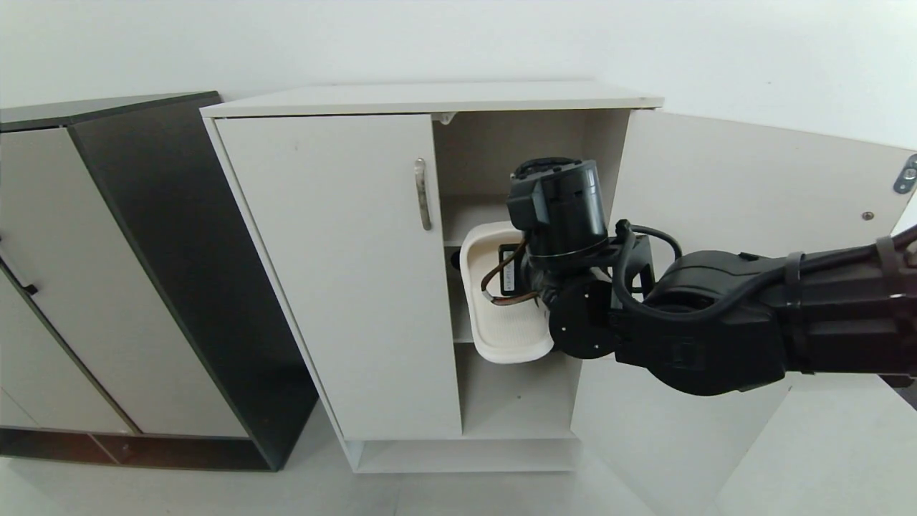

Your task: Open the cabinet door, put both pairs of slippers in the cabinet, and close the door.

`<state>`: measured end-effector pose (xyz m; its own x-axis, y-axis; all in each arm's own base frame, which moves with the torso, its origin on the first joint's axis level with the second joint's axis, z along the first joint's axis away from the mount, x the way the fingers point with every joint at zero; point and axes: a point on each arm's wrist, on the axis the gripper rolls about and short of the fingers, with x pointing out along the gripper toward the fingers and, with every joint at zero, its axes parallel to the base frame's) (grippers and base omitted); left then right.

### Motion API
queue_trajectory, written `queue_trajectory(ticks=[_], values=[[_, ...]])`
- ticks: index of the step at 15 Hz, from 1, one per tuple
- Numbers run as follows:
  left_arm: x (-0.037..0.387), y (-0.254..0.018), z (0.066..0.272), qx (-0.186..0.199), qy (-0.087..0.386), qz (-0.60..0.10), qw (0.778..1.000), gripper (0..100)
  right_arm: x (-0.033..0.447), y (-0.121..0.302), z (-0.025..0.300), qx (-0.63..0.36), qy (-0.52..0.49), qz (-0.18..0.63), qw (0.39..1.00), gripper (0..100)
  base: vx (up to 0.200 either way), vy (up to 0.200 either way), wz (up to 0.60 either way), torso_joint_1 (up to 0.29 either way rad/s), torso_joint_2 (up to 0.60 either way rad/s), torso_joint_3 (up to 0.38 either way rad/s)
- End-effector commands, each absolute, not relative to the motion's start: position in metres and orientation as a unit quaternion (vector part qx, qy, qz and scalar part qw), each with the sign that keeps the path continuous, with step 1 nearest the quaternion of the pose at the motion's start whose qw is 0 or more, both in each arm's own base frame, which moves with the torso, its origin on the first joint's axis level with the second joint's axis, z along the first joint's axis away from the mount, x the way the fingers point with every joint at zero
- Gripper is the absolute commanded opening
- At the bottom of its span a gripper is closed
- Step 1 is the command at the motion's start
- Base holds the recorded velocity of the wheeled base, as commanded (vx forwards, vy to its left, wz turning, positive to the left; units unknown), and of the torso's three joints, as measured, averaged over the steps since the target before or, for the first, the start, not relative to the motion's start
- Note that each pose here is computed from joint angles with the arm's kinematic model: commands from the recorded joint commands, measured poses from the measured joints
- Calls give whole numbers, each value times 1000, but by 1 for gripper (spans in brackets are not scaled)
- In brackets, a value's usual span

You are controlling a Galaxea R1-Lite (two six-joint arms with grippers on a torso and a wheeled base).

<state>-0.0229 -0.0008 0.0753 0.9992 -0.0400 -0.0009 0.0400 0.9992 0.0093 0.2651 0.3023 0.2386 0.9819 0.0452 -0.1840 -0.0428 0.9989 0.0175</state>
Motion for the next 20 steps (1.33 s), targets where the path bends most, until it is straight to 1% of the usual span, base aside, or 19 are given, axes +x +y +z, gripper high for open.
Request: queue_trajectory(ticks=[1,10,13,17,20], values=[[-23,-1,75,5,1,-20,1000,0,271,304,231,1,97,17,995,0,200,0,0,-2,7,2],[-23,-1,75,6,1,-20,1000,0,280,305,228,3,97,11,995,0,200,0,0,2,2,1],[-23,-1,75,6,1,-20,1000,0,286,307,221,0,101,8,995,0,200,0,0,-2,4,2],[-23,-1,75,6,1,-20,1000,0,302,312,216,10,93,1,996,0,0,0,0,0,0,0],[-23,-1,75,6,1,-20,1000,0,318,305,212,16,89,-15,996,0,0,0,0,0,0,0]])
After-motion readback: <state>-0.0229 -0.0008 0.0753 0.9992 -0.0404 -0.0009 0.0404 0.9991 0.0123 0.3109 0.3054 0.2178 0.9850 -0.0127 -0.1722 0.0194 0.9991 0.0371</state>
